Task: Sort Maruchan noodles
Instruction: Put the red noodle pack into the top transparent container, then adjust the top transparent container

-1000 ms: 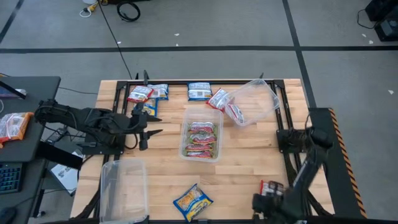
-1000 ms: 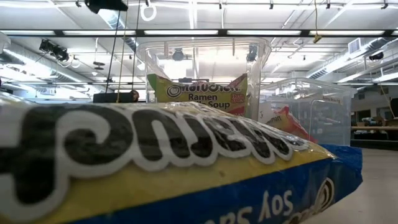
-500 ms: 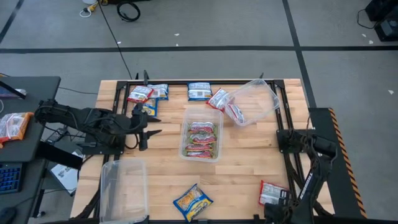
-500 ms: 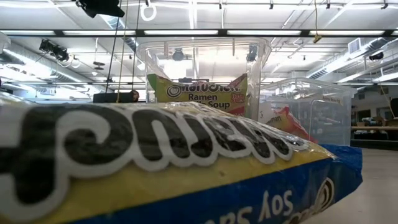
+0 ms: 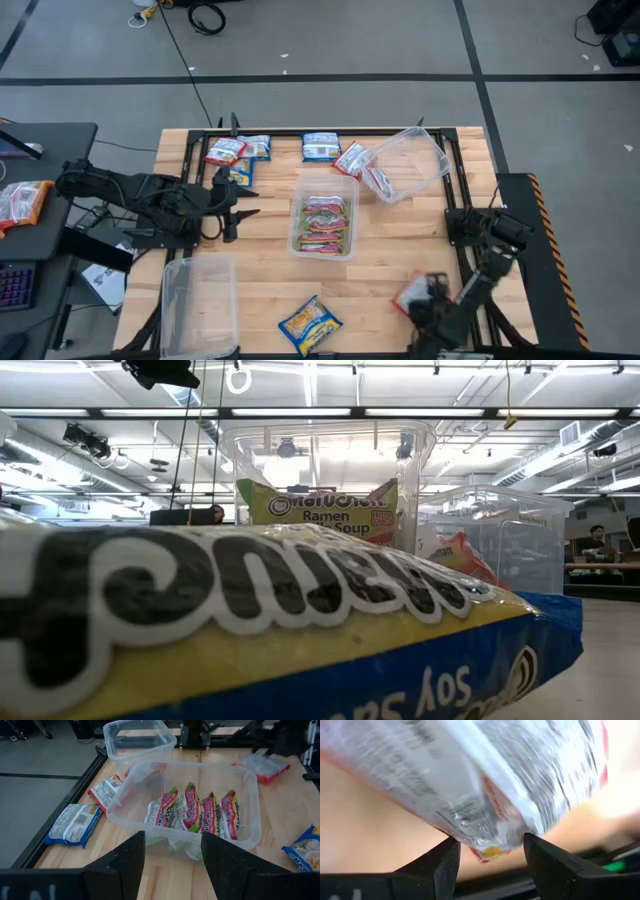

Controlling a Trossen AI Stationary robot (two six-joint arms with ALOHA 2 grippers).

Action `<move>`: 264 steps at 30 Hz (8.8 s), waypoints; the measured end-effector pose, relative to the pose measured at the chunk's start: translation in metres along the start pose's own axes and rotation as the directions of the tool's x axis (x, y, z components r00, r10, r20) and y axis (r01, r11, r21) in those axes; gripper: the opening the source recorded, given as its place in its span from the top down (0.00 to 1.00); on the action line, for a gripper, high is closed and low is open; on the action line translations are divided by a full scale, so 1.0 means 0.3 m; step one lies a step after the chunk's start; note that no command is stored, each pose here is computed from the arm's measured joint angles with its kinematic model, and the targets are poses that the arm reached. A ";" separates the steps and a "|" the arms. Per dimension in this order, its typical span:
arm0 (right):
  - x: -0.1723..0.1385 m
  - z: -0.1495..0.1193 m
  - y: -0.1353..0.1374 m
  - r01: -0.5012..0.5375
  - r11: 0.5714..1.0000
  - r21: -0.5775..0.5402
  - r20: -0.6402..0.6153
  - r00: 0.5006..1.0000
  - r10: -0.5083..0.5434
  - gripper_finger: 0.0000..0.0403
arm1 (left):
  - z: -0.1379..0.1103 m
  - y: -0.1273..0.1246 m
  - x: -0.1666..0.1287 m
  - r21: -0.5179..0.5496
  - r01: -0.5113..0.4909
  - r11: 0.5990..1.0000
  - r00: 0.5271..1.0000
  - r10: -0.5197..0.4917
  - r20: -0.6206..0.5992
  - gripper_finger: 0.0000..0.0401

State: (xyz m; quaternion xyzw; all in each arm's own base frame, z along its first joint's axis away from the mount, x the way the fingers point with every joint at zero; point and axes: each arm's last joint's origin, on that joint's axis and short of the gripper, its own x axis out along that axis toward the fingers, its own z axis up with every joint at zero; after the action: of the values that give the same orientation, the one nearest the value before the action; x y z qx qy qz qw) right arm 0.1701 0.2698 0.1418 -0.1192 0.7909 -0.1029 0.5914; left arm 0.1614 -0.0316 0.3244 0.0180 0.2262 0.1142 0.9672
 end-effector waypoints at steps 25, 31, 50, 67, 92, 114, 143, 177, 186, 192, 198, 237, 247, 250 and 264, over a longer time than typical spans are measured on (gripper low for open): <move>-0.002 -0.038 0.020 0.484 0.605 -0.632 0.418 0.871 -0.260 0.45 | 0.008 -0.033 0.040 0.012 0.015 1.000 1.000 -0.015 0.001 0.51; 0.025 -0.018 0.008 0.605 0.451 -0.656 0.519 0.796 -0.313 0.45 | 0.007 -0.040 0.051 0.019 0.015 1.000 1.000 -0.015 -0.007 0.51; -0.130 0.113 0.071 0.181 0.923 -0.340 0.571 0.819 0.050 0.52 | 0.002 -0.040 0.052 0.023 0.013 1.000 1.000 -0.013 -0.021 0.51; -0.060 -0.042 -0.045 0.283 0.954 -0.099 0.280 0.928 -0.247 0.52 | -0.010 -0.038 0.052 0.018 0.007 1.000 0.998 -0.006 -0.055 0.51; 0.145 0.068 -0.223 0.150 0.833 0.532 -0.098 0.988 -0.116 0.77 | -0.010 -0.038 0.052 0.020 0.007 1.000 0.998 -0.006 -0.056 0.51; -0.311 -0.144 -0.771 -0.472 0.667 0.576 0.675 0.735 -0.062 0.99 | -0.010 -0.038 0.052 0.029 0.008 1.000 0.998 -0.006 -0.056 0.51; -0.073 -0.120 -1.191 -0.506 0.485 0.713 0.635 0.759 -0.142 1.00 | -0.010 -0.038 0.052 0.019 0.007 1.000 0.998 -0.006 -0.055 0.51; 0.081 -0.006 -1.211 -0.493 0.530 0.689 0.596 0.803 -0.027 0.98 | -0.005 0.007 0.070 0.024 -0.082 0.996 0.995 0.083 -0.058 0.51; 0.059 -0.004 -1.191 -0.494 0.568 0.658 0.622 0.782 -0.040 0.87 | -0.004 0.007 0.070 0.019 -0.082 0.996 0.995 0.083 -0.058 0.51; -0.078 0.001 -1.185 -0.521 0.642 0.563 0.723 0.687 -0.077 0.76 | -0.005 0.006 0.070 0.021 -0.075 0.997 0.995 0.076 -0.059 0.51; -0.229 0.059 -1.112 -0.494 0.753 0.435 0.834 0.537 -0.129 0.75 | -0.002 0.006 0.070 0.034 -0.073 0.997 0.996 0.074 -0.051 0.51; -0.189 -0.054 -0.951 -0.317 0.565 0.762 0.525 0.813 -0.252 0.74 | -0.011 0.001 0.069 0.008 -0.020 1.000 0.996 0.021 -0.082 0.51; -0.138 0.053 -0.968 -0.223 0.685 0.694 0.467 0.864 -0.191 0.76 | -0.018 -0.006 0.068 -0.042 0.049 0.998 0.992 -0.053 -0.111 0.51; -0.123 0.035 -0.967 -0.160 0.674 0.721 0.392 0.897 -0.206 0.76 | -0.024 -0.009 0.067 -0.058 0.091 0.994 0.986 -0.098 -0.135 0.51; -0.010 -0.138 -0.958 0.088 0.507 0.857 0.061 0.961 -0.269 0.76 | -0.033 -0.048 0.049 -0.057 0.152 0.987 0.976 -0.159 -0.147 0.51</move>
State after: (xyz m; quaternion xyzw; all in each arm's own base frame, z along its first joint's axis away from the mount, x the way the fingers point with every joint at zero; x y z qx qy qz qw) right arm 0.1503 -0.0014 0.2435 0.0929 0.5652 -0.5228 0.6314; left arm 0.1729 -0.0424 0.3079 -0.0303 0.2969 0.0441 0.9534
